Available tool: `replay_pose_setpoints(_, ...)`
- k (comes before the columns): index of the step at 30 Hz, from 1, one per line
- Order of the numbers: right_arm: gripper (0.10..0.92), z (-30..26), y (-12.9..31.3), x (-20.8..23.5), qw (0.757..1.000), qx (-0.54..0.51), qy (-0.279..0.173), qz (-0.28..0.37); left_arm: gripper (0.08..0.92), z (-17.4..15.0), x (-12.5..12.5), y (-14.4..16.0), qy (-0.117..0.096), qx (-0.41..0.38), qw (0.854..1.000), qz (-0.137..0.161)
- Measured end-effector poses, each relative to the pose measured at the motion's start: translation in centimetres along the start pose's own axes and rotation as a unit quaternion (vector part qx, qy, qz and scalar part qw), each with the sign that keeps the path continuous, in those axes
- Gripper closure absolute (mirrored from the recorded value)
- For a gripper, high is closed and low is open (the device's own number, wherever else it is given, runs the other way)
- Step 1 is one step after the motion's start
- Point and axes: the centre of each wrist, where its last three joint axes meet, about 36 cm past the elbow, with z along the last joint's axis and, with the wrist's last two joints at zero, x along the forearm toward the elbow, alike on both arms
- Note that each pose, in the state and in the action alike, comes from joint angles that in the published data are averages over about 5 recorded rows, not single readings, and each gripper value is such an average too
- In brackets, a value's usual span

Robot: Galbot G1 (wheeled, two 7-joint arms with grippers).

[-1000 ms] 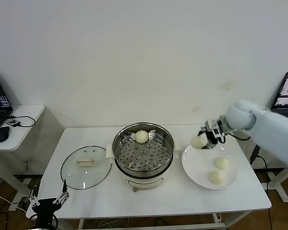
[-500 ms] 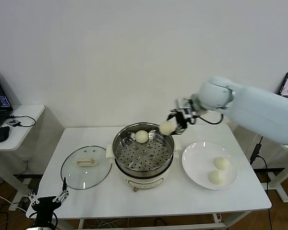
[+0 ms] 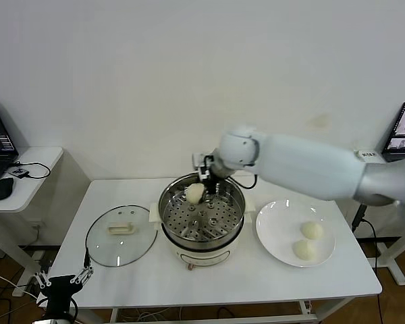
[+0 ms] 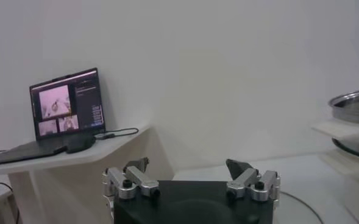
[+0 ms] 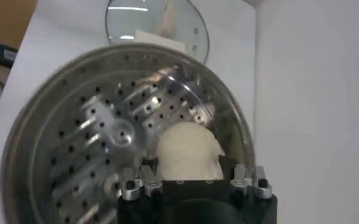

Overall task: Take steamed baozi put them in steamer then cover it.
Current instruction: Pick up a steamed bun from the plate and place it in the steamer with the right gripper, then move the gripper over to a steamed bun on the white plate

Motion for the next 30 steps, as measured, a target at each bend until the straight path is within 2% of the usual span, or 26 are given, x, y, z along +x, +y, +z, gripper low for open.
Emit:
replay_pose_setpoints(14, 0.375, -2.4, 1.6, -4.2, 1.000, -0.013, 0.007, -0.013, 0.177, 0.0, -0.1, -0.1, 0.000, 0.002, 1.000, -0.002)
replay_pose_setpoints(16, 0.353, -2.5, 1.7, -4.4, 1.000, -0.015, 0.007, -0.014, 0.177, 0.0, -0.1, -0.2, -0.001, 0.004, 1.000, -0.002)
replay_pose_setpoints(22, 0.218, -2.6, 1.9, -4.2, 1.000, -0.016, 0.006, -0.015, 0.177, -0.1, 0.0, -0.4, -0.001, 0.006, 1.000, 0.000)
replay_pose_setpoints(30, 0.200, -1.1, 1.1, -0.4, 1.000, 0.006, 0.008, -0.018, 0.177, -0.4, 0.1, -0.5, -0.003, 0.007, 1.000, 0.002)
